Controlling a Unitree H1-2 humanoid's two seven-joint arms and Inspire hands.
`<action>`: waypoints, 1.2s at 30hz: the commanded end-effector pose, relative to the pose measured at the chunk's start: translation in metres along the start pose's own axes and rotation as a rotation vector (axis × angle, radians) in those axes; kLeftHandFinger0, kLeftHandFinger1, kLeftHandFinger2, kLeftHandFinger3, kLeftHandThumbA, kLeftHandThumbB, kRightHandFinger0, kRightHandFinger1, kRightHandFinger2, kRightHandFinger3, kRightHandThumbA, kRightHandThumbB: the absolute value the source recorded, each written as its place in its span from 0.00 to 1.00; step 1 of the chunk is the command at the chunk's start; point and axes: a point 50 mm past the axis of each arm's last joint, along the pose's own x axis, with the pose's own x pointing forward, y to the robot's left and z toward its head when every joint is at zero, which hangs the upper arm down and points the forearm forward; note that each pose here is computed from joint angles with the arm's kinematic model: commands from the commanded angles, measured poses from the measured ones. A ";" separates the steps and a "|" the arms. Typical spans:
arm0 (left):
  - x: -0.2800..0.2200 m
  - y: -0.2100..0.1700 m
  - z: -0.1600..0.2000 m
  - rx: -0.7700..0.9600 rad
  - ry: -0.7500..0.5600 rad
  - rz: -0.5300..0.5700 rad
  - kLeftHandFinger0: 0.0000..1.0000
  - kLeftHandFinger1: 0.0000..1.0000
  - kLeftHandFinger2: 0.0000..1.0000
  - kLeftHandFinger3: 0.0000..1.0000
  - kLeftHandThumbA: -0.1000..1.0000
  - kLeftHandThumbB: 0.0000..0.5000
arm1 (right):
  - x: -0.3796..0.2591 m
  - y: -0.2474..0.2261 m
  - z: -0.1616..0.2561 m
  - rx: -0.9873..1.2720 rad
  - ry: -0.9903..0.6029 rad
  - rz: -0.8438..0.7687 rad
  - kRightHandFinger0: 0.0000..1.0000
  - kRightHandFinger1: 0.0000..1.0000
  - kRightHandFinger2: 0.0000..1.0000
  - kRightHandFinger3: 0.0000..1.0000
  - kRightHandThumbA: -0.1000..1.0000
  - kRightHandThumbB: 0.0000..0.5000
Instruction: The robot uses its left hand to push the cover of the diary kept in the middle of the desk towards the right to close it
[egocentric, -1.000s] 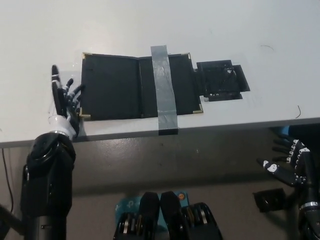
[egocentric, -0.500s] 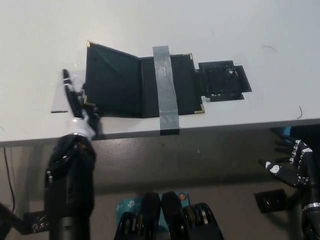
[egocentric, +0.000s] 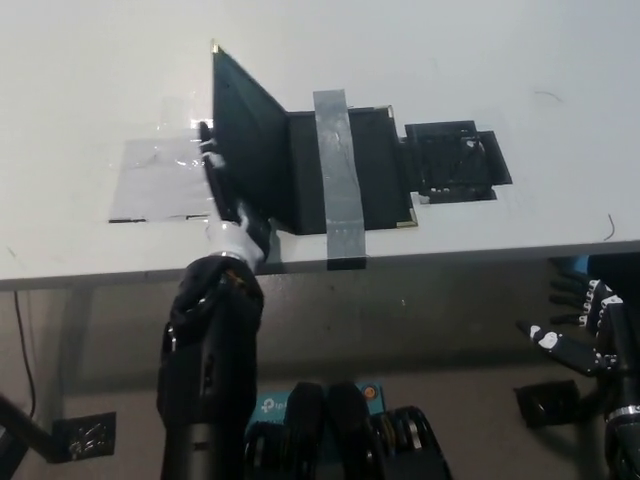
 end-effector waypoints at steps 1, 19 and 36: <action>-0.009 -0.062 0.000 0.308 -0.101 -0.204 1.00 1.00 1.00 1.00 1.00 0.61 | 0.004 -0.004 0.013 -0.019 -0.038 0.011 0.47 0.64 0.67 0.75 1.00 0.74; -0.017 -0.014 -0.073 2.186 -0.230 -0.427 1.00 1.00 1.00 1.00 1.00 0.59 | 0.006 -0.001 0.015 -0.017 -0.046 0.055 0.46 0.62 0.65 0.72 1.00 0.72; -0.016 -0.036 -0.087 2.433 -0.312 -0.446 1.00 1.00 1.00 1.00 1.00 0.69 | 0.016 0.013 0.026 -0.049 -0.072 0.094 0.44 0.60 0.62 0.71 1.00 0.73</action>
